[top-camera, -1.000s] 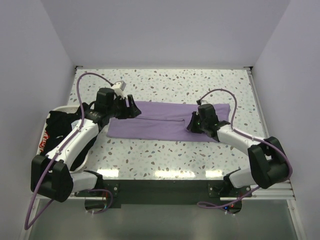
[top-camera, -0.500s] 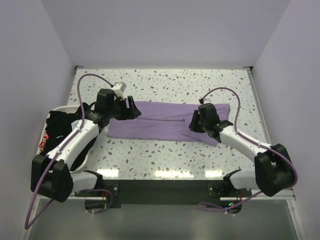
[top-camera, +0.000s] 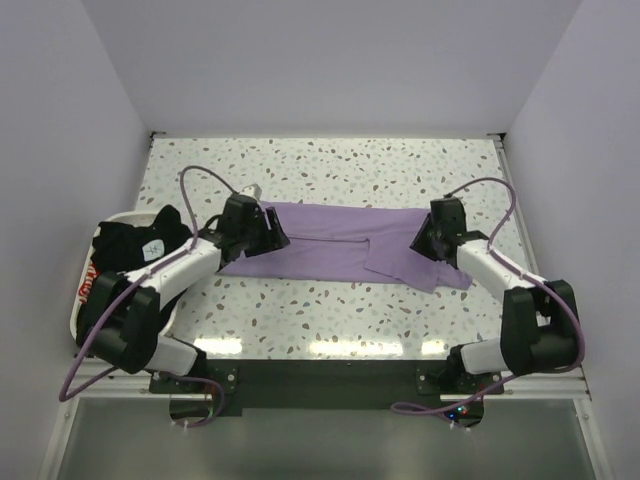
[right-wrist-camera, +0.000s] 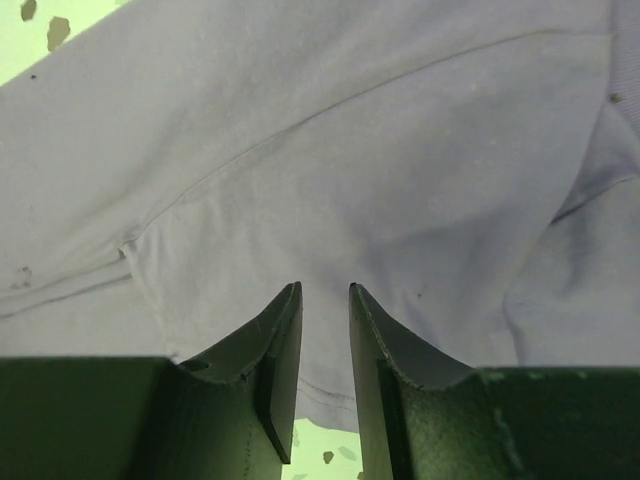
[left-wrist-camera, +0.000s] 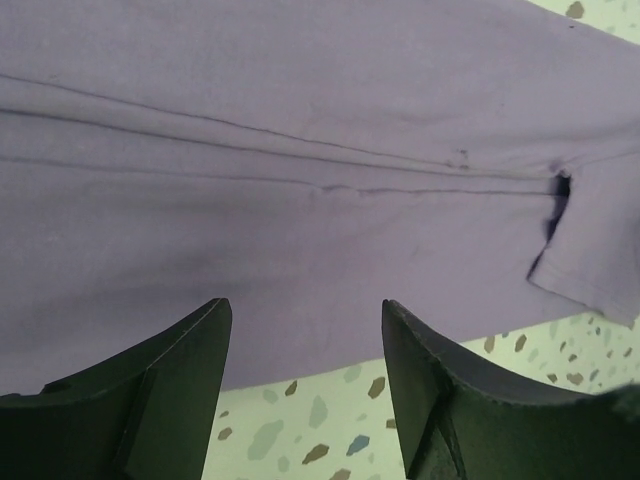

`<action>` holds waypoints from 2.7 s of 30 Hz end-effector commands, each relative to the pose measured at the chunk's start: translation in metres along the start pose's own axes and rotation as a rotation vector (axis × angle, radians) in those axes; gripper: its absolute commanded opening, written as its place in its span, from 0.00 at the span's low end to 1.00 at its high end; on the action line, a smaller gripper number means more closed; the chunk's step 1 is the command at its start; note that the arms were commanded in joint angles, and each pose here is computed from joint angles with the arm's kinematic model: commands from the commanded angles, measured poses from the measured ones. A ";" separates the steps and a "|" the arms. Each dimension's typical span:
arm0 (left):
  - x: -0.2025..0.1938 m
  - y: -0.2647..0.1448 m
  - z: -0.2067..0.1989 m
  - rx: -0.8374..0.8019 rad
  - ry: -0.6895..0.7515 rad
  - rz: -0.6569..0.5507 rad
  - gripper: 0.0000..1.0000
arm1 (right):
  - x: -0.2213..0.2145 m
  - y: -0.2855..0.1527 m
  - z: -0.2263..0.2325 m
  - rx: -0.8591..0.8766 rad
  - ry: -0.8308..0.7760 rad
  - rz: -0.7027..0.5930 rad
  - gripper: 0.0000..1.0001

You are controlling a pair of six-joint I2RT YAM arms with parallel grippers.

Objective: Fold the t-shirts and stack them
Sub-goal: Fold the tshirt

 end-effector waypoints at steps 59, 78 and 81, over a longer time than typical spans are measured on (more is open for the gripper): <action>-0.125 0.046 -0.185 -0.093 0.346 0.019 0.46 | 0.098 0.171 0.169 -0.010 -0.529 0.062 0.73; -0.141 0.009 -0.086 0.110 0.548 0.058 0.45 | 0.079 0.138 0.154 0.054 -0.417 0.043 0.76; -0.149 0.009 -0.083 0.089 0.551 0.085 0.45 | 0.073 0.155 0.153 0.038 -0.425 0.077 0.76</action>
Point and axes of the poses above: each gripper's point midway between its finger pads, its own y axis out along the fingers, its own z axis along the line the jaws close on, x = y × z, the point moved 9 cm from there along -y, back along the fingers, and after that the axes turned 3 degrees about y, right-handed, at the moved point
